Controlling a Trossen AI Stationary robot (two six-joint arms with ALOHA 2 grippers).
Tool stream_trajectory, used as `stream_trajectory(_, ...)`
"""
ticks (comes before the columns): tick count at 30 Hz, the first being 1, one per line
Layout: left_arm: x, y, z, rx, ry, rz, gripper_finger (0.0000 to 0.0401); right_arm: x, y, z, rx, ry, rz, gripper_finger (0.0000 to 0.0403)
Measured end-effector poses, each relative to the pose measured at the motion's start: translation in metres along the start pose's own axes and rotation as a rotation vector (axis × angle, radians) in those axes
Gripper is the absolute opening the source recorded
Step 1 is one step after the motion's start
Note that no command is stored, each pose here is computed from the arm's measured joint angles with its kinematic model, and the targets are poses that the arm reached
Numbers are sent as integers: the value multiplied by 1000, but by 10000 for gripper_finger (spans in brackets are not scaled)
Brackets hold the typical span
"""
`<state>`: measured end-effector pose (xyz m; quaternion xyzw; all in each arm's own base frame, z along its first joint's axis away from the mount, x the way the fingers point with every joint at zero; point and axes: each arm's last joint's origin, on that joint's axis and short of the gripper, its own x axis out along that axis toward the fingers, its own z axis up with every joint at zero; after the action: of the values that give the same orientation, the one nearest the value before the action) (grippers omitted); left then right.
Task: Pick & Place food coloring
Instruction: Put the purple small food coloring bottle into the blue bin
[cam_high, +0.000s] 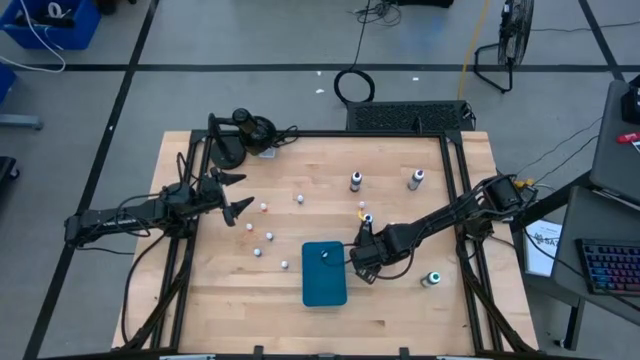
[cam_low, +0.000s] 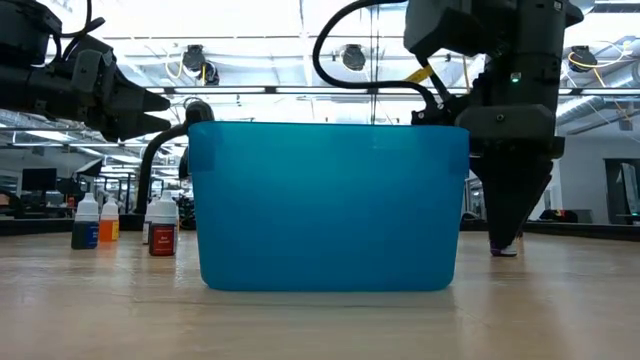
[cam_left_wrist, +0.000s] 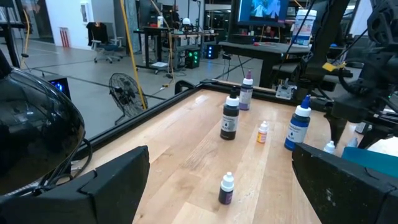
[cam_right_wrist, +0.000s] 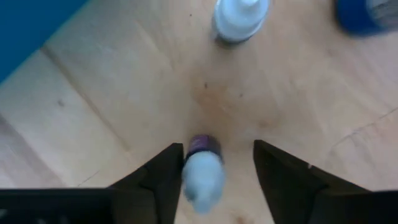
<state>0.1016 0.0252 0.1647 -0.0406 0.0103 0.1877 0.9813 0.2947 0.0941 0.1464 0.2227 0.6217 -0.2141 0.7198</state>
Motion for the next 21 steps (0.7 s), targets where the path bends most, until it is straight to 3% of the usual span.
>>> stream_trajectory(7, 0, 0, 0, 0, 0, 0, 390, 0, 4, 2, -88, -10, 52, 50)
stream_trajectory(14, 0, 0, 0, 0, 0, 0, 390, -13, 19, 8, -177, -127, 154, 51)
stream_trajectory(21, 0, 0, 0, 0, 0, 0, 390, -72, 53, 14, -284, -306, 124, 50)
